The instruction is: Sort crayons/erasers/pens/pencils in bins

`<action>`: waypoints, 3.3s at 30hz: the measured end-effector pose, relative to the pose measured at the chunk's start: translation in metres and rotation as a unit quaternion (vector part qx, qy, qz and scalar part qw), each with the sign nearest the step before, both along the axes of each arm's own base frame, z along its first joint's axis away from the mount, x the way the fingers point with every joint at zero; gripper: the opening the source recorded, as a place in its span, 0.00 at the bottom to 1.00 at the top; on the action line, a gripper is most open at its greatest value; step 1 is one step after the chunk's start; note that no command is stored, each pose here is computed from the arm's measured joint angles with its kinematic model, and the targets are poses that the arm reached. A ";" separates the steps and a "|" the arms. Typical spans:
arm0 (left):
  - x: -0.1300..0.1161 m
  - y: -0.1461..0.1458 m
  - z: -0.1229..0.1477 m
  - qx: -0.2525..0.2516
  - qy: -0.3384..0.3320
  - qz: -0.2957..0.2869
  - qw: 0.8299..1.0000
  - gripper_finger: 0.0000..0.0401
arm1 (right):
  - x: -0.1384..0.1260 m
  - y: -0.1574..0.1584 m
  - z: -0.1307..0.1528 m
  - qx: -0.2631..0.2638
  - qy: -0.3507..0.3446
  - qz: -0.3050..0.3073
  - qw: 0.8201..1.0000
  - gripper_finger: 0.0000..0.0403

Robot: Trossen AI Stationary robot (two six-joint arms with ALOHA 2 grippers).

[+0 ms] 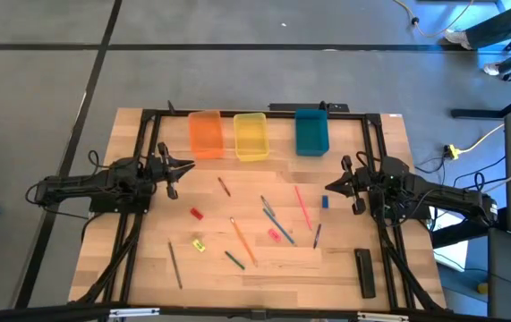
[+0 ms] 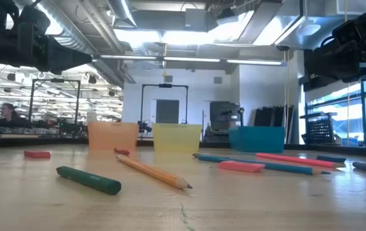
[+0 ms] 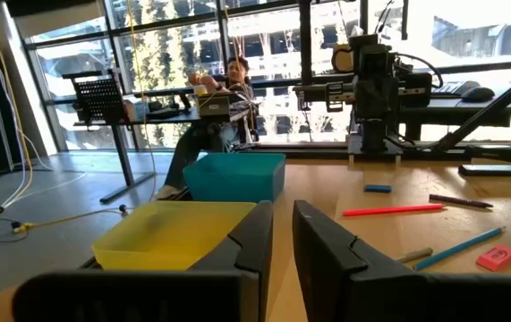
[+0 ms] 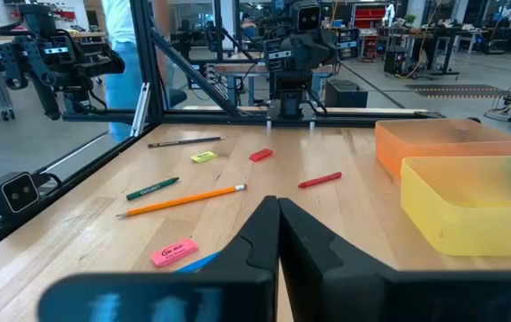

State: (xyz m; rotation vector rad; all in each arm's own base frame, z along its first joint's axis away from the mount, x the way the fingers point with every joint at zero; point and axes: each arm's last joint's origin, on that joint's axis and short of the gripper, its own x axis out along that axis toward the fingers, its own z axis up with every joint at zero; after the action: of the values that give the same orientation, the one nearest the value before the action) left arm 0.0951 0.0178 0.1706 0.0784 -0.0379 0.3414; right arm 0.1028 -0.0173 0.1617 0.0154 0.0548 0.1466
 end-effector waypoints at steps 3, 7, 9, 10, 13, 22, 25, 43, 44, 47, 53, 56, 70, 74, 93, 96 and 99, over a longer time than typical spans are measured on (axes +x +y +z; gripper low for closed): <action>0.000 0.000 0.000 0.000 0.000 0.000 1.000 0.10 | 0.000 0.000 0.000 0.000 0.000 0.000 1.000 0.03; 0.000 0.000 0.000 0.000 0.000 0.000 1.000 0.10 | 0.000 0.000 0.000 0.000 0.000 0.000 1.000 0.03; 0.000 0.000 0.000 0.000 0.000 0.000 1.000 0.10 | 0.000 0.000 0.000 0.000 0.000 0.000 1.000 0.03; 0.000 0.000 0.000 0.000 0.000 0.000 1.000 0.10 | 0.000 0.000 0.000 0.000 0.000 0.000 1.000 0.03; 0.000 0.000 0.000 0.000 0.000 0.000 1.000 0.10 | 0.000 0.000 0.000 0.000 0.000 0.000 1.000 0.03; 0.000 0.000 0.000 0.000 0.000 0.000 1.000 0.10 | 0.000 0.000 0.000 0.000 0.000 0.000 1.000 0.03; 0.000 0.000 0.000 0.000 0.000 0.000 1.000 0.10 | 0.000 0.000 0.000 0.000 0.000 0.000 1.000 0.03; 0.000 0.000 0.000 0.000 0.000 0.000 1.000 0.10 | 0.000 0.000 0.000 0.040 0.005 -0.009 0.999 0.03; 0.000 0.000 0.000 0.000 0.000 0.000 1.000 0.10 | 0.000 -0.001 0.000 0.039 0.005 -0.022 0.999 0.03; 0.000 0.000 0.000 0.000 0.000 0.000 1.000 0.10 | 0.000 -0.004 -0.001 0.021 0.007 -0.066 0.998 0.03; 0.000 0.000 0.000 0.000 0.000 0.000 1.000 0.10 | 0.000 -0.005 -0.001 -0.024 0.005 -0.091 0.996 0.03; 0.000 0.000 0.000 0.000 0.000 0.000 1.000 0.10 | 0.000 -0.005 -0.001 -0.030 0.004 -0.091 0.995 0.03; 0.000 0.000 0.000 0.000 0.000 0.000 1.000 0.10 | 0.000 -0.005 0.001 -0.019 -0.006 -0.092 0.996 0.03; 0.000 0.000 0.000 0.000 0.000 0.000 1.000 0.10 | 0.000 -0.005 -0.002 -0.067 0.010 -0.089 0.994 0.03; 0.000 0.000 0.000 0.000 0.000 0.000 1.000 0.10 | 0.004 -0.013 -0.016 -0.110 0.093 -0.173 0.974 0.03; 0.000 0.000 0.000 0.000 -0.001 0.008 1.000 0.10 | 0.005 -0.012 -0.017 -0.107 0.097 -0.162 0.976 0.03; 0.000 0.001 0.000 -0.001 -0.002 0.014 1.000 0.10 | 0.006 -0.010 -0.016 -0.112 0.090 -0.127 0.981 0.03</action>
State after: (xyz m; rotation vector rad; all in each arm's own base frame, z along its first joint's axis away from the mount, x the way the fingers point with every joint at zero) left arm 0.0948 0.0186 0.1709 0.0773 -0.0402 0.3704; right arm 0.1090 -0.0276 0.1455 -0.1895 0.2483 -0.1169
